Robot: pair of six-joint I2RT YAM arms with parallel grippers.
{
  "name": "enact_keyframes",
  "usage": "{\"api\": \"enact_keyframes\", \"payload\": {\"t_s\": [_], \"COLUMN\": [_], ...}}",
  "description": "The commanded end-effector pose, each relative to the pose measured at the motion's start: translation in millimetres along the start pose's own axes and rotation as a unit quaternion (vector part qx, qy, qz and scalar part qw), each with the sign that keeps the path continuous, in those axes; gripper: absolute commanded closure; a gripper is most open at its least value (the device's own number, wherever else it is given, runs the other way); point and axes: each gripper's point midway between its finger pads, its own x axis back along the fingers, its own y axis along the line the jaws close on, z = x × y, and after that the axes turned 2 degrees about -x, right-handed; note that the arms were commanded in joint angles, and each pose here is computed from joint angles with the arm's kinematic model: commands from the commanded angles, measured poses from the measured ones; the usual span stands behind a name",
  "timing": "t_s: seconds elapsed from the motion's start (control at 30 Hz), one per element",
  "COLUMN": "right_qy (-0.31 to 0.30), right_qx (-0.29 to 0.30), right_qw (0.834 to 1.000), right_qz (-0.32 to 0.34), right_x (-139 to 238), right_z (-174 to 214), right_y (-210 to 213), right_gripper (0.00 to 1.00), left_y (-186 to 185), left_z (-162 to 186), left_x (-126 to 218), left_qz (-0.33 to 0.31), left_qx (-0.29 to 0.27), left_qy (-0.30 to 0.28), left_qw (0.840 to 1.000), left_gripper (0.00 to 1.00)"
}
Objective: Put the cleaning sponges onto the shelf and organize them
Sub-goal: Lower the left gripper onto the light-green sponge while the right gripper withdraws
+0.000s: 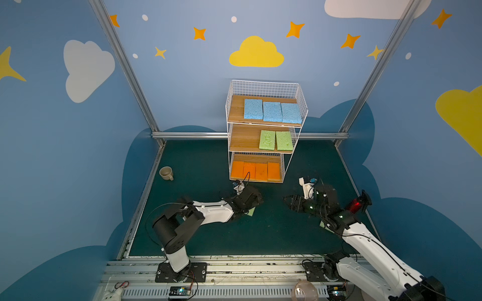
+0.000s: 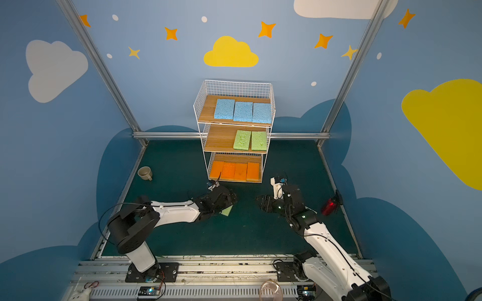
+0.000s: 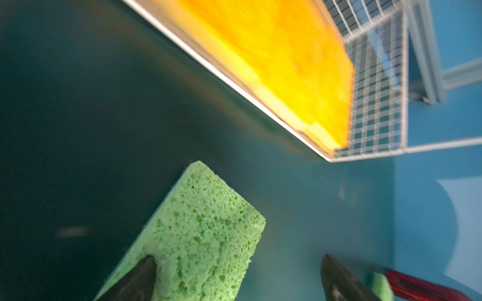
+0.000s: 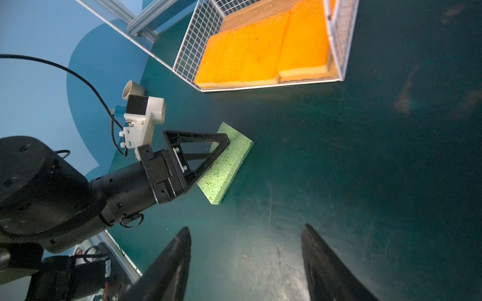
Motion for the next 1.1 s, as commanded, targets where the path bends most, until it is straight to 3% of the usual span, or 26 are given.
{"api": "enact_keyframes", "payload": {"t_s": [0.0, 0.13, 0.3, 0.43, 0.53, 0.6, 0.67, 0.87, 0.97, 1.07], "right_qy": [-0.010, -0.023, -0.005, -0.009, 0.002, 0.019, 0.032, 0.059, 0.066, 0.068], "right_qx": [-0.032, -0.050, -0.066, -0.068, -0.083, -0.092, -0.100, -0.102, -0.098, -0.095], "right_qw": [0.999, 0.998, 0.997, 0.997, 0.996, 0.995, 0.993, 0.991, 0.991, 0.991], "right_qz": [-0.004, -0.009, -0.031, -0.031, -0.034, -0.042, -0.045, -0.057, -0.058, -0.063], "right_x": [13, 23, 19, 14, 6, 1, -3, -9, -10, -10], "right_z": [4, -5, -11, -15, -14, -10, -7, -4, -3, -3], "right_y": [-9, -15, -8, -9, -12, -11, -11, -8, -8, -6], "right_gripper": [0.34, 0.34, 0.35, 0.37, 0.41, 0.43, 0.43, 0.43, 0.42, 0.42], "left_y": [-4, -24, -44, -36, -26, -19, -11, 13, 6, 4], "left_z": [28, 14, -3, -3, 15, 26, 34, 32, 33, 30], "left_x": [-10, 10, 58, 81, 86, 87, 90, 96, 98, 96], "left_qz": [-0.006, 0.000, 0.006, 0.024, 0.051, 0.071, 0.079, 0.056, 0.087, 0.081], "left_qx": [-0.007, -0.058, -0.150, -0.170, -0.168, -0.176, -0.210, -0.373, -0.470, -0.568], "left_qy": [0.052, 0.034, 0.020, 0.030, 0.076, 0.092, 0.096, 0.061, 0.040, 0.034], "left_qw": [0.999, 0.998, 0.989, 0.985, 0.981, 0.977, 0.970, 0.924, 0.877, 0.818], "left_gripper": [0.02, 0.02, 0.02, 0.05, 0.21, 0.38, 0.45, 0.36, 0.25, 0.20]}}
